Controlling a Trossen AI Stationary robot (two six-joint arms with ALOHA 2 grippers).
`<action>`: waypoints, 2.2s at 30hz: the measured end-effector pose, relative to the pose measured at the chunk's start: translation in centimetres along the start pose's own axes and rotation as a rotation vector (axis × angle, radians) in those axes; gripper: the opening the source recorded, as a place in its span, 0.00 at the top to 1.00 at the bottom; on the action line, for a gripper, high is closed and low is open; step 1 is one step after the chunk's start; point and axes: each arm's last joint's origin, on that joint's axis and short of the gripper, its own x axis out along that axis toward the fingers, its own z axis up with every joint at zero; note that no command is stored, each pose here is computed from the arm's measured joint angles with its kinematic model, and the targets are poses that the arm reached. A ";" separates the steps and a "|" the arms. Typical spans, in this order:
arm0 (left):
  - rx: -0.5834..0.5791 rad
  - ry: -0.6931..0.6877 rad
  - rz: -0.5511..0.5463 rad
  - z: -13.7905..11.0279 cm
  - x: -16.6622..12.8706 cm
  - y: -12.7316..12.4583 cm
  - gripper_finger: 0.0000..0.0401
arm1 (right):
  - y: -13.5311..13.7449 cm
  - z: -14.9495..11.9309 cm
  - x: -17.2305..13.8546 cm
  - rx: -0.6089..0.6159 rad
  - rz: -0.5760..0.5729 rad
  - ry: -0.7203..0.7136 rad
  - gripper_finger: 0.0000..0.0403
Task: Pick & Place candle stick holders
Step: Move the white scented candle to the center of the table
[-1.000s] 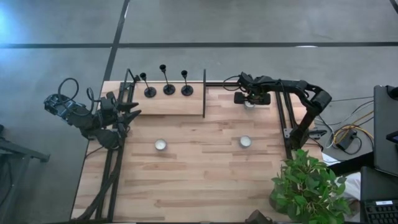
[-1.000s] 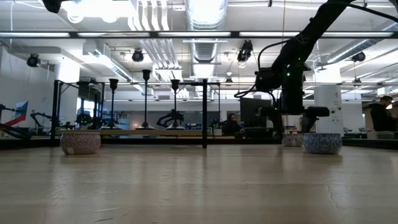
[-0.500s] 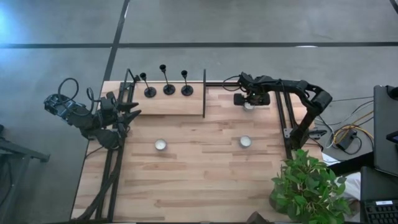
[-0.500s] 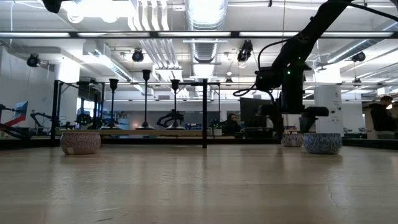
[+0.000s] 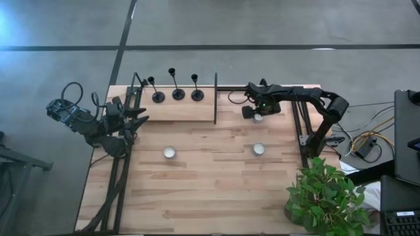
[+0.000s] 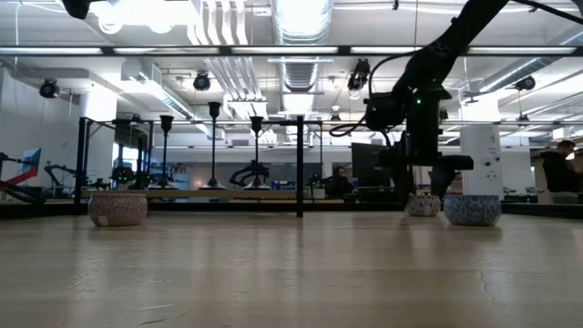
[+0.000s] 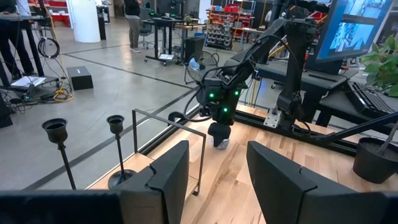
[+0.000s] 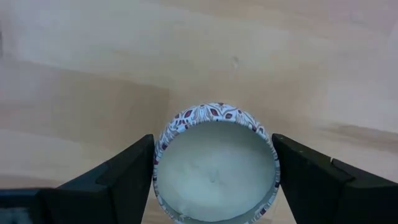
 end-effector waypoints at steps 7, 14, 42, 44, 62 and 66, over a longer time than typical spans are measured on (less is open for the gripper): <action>0.000 0.001 -0.003 0.0 0.0 0.0 0.58 | 0.9 -1.2 -0.1 -0.073 -0.011 0.019 0.30; 0.000 0.001 -0.003 0.0 0.0 0.0 0.58 | 2.1 -2.6 -0.1 -0.137 -0.005 0.023 0.30; -0.001 0.000 -0.003 0.0 0.0 0.0 0.58 | 7.8 -11.9 -0.7 -0.422 0.119 0.121 0.35; -0.001 0.000 -0.004 0.0 0.0 0.0 0.58 | 8.4 -12.6 -0.8 -0.437 0.152 0.119 0.38; -0.001 0.000 -0.004 0.0 0.0 0.0 0.58 | 13.1 -13.8 -4.8 -0.822 0.382 -0.062 0.58; -0.002 0.002 -0.009 0.0 0.0 0.0 0.58 | 12.8 -14.0 -6.6 -0.993 0.284 -0.005 0.58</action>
